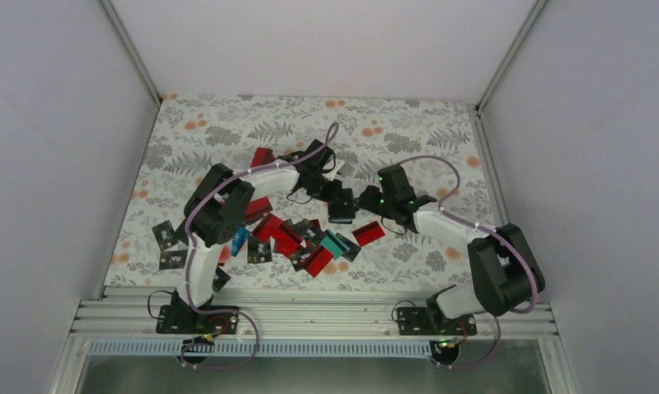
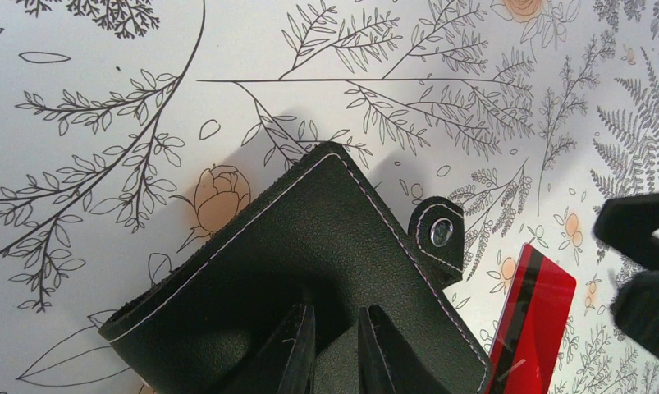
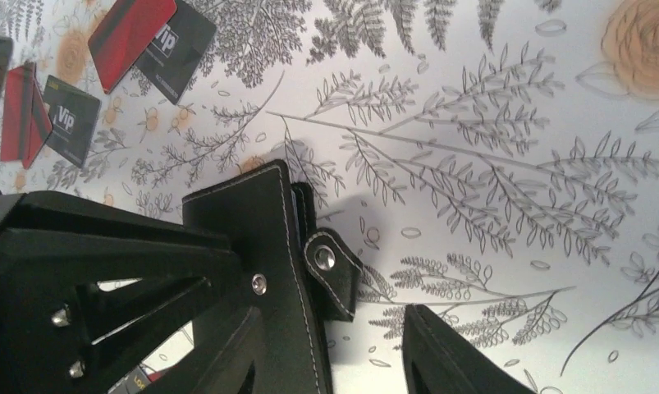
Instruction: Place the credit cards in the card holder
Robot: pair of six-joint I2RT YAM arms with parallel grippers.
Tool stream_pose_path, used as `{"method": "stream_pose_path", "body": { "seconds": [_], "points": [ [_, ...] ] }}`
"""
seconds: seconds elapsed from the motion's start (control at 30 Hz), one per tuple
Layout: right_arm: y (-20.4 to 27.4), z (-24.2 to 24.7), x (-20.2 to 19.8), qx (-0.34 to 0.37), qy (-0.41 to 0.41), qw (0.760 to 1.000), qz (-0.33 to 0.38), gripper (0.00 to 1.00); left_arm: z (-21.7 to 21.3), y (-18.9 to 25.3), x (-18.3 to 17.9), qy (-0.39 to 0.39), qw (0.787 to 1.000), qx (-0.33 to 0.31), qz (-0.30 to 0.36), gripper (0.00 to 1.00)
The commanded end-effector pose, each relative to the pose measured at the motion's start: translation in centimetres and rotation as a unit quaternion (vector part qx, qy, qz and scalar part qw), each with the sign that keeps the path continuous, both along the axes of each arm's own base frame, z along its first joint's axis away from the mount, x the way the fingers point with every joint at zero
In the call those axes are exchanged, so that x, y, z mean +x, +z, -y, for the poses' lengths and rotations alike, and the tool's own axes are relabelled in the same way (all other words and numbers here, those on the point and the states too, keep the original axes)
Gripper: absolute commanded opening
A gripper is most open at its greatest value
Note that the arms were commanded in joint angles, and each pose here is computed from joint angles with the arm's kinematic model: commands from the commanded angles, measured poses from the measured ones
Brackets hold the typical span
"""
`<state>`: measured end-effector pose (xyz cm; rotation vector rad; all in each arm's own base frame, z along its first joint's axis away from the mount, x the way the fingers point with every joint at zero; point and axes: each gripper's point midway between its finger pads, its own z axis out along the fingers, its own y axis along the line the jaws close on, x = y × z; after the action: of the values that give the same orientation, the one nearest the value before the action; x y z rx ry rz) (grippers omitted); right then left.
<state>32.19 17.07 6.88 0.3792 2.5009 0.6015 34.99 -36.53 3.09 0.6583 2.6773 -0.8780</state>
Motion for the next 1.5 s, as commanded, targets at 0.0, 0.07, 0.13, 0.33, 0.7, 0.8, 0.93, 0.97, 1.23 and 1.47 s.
{"method": "stream_pose_path", "body": {
  "seconds": [0.0,0.07,0.13,0.33,0.7,0.8,0.93,0.97,1.23,1.47],
  "points": [
    [1.2,0.5,2.1,-0.066,0.033,0.997,0.025,0.47,-5.7,-9.0,-3.8,0.015,0.983,0.162,-0.082,0.17],
    [1.2,-0.1,3.1,-0.072,0.052,0.996,0.020,0.49,-5.7,-8.9,-3.7,0.015,0.983,0.163,-0.080,0.17],
    [0.9,-0.8,3.9,-0.066,0.078,0.995,0.008,0.49,-5.8,-9.0,-3.8,0.013,0.983,0.164,-0.082,0.17],
    [-1.6,-1.7,6.0,-0.064,0.115,0.990,-0.042,0.44,-5.7,-9.2,-4.1,0.006,0.983,0.166,-0.085,0.17],
    [-3.7,-3.3,4.6,0.094,0.207,0.970,-0.081,0.37,-5.7,-9.1,-4.0,0.001,0.982,0.167,-0.085,0.17],
    [-3.2,-4.4,3.2,0.142,0.236,0.958,-0.080,0.37,-5.7,-9.2,-4.0,0.001,0.982,0.168,-0.086,0.16],
    [-2.4,-5.3,1.7,0.187,0.260,0.943,-0.085,0.36,-5.7,-9.3,-3.9,0.002,0.982,0.168,-0.086,0.16],
    [-2.2,-5.4,1.4,0.193,0.264,0.941,-0.083,0.36,-5.7,-9.3,-4.0,0.002,0.982,0.170,-0.087,0.16],
    [0.3,-5.3,0.5,0.199,0.271,0.940,-0.063,0.35,-5.7,-9.2,-4.0,0.003,0.981,0.172,-0.087,0.16],
    [-0.8,-4.4,0.4,0.165,0.261,0.948,-0.072,0.34,-5.7,-9.2,-3.9,0.002,0.981,0.175,-0.087,0.16]
  ]
}}
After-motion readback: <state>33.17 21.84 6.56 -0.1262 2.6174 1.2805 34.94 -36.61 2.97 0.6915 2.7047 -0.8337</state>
